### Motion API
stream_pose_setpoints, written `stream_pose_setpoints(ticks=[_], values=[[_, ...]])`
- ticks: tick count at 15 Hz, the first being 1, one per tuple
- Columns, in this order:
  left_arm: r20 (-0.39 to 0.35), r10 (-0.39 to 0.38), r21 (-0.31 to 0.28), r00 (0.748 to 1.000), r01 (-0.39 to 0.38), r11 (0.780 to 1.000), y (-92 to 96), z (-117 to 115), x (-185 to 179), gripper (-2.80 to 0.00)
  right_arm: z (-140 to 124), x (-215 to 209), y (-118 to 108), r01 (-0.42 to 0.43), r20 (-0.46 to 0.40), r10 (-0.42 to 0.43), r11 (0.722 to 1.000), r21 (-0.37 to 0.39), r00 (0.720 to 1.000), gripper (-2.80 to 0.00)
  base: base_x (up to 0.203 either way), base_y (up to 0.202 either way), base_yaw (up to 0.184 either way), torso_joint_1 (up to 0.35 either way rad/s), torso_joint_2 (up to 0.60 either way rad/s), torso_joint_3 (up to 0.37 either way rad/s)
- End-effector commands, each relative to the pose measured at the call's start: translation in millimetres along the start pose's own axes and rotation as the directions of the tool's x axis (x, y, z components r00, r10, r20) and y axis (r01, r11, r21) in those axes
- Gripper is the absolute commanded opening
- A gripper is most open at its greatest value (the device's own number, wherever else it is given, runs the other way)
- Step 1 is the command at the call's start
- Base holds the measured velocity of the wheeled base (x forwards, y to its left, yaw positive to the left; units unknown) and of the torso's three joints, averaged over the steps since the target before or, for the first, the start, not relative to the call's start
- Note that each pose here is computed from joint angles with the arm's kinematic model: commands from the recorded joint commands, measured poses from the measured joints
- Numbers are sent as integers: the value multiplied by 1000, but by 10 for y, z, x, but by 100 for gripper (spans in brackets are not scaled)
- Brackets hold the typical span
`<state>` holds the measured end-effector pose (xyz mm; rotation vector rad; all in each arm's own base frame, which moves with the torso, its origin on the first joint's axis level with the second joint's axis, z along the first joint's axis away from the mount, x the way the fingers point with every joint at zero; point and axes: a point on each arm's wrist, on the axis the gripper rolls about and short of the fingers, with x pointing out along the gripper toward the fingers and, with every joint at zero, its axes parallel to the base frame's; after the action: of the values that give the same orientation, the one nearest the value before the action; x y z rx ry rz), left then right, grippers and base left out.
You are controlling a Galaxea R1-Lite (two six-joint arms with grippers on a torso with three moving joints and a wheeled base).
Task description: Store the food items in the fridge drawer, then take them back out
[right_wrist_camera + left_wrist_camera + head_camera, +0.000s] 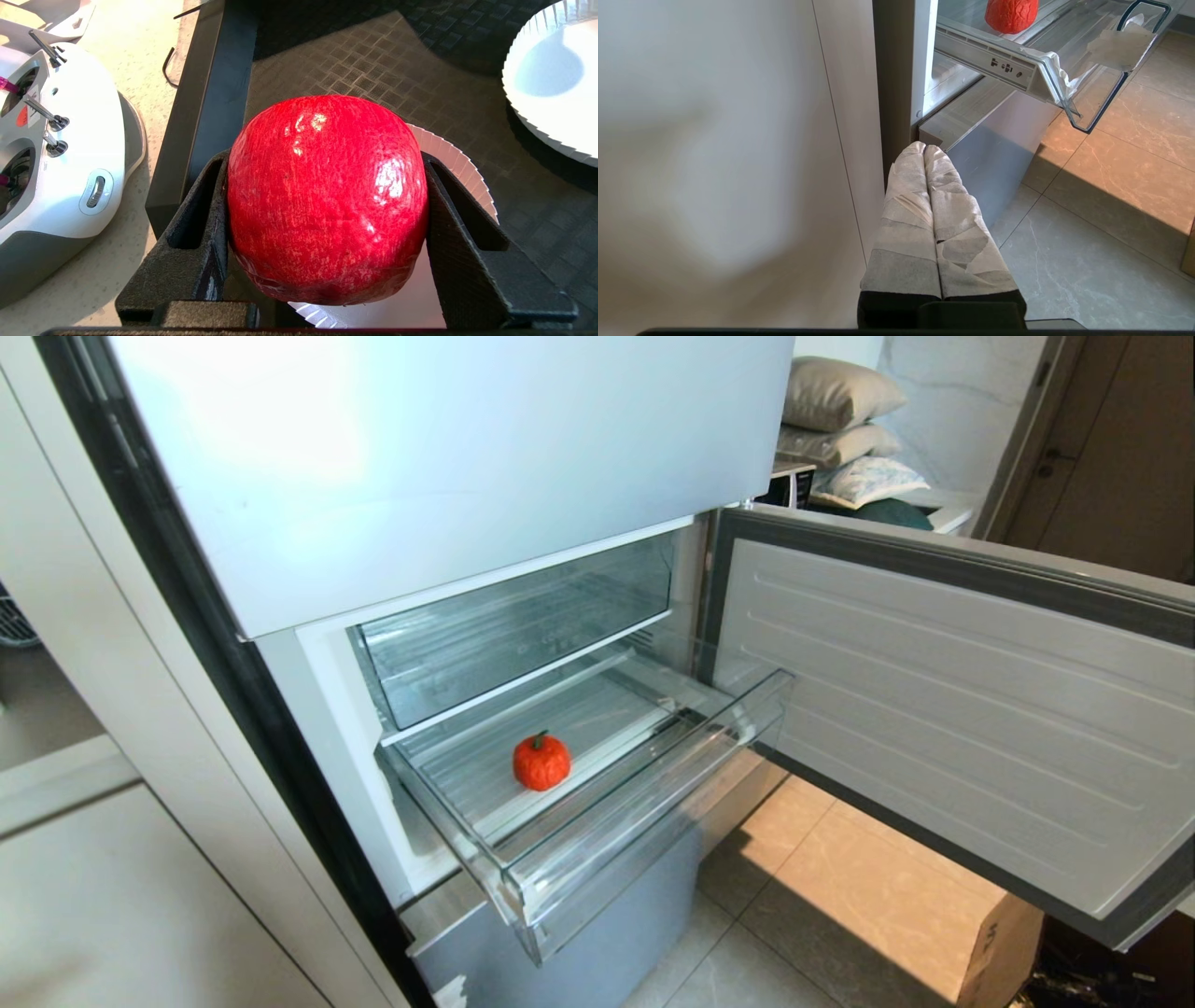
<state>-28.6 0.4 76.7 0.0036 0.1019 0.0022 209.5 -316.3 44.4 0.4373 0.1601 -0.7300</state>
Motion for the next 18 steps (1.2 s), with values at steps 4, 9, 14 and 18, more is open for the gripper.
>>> stream_pose_setpoints(ticks=[4, 9, 14, 18], values=[[-1, 1, 0, 1000, -1, 1000, 0, -1, 0, -280, 688, -611, 238, -8, 176, 16, 999, -47, 984, -280, 0, 0, 0, 0, 0, 0], [-1, 1, -1, 1000, -1, 1000, 0, -1, 0, -280, 842, -2219, 799, 18, 392, 72, 975, -221, 917, -280, 0, 0, 0, 0, 0, 0], [-1, 1, -1, 1000, -1, 1000, 0, -1, 0, -280, 39, -3009, 1434, -444, 219, 542, 815, -372, 811, -280, 0, 0, 0, 0, 0, 0], [-1, 0, -1, 1000, 0, 1000, 0, -1, 0, -280, -650, -3514, 1127, -649, -124, 672, 626, -431, 730, -280, 0, 0, 0, 0, 0, 0]])
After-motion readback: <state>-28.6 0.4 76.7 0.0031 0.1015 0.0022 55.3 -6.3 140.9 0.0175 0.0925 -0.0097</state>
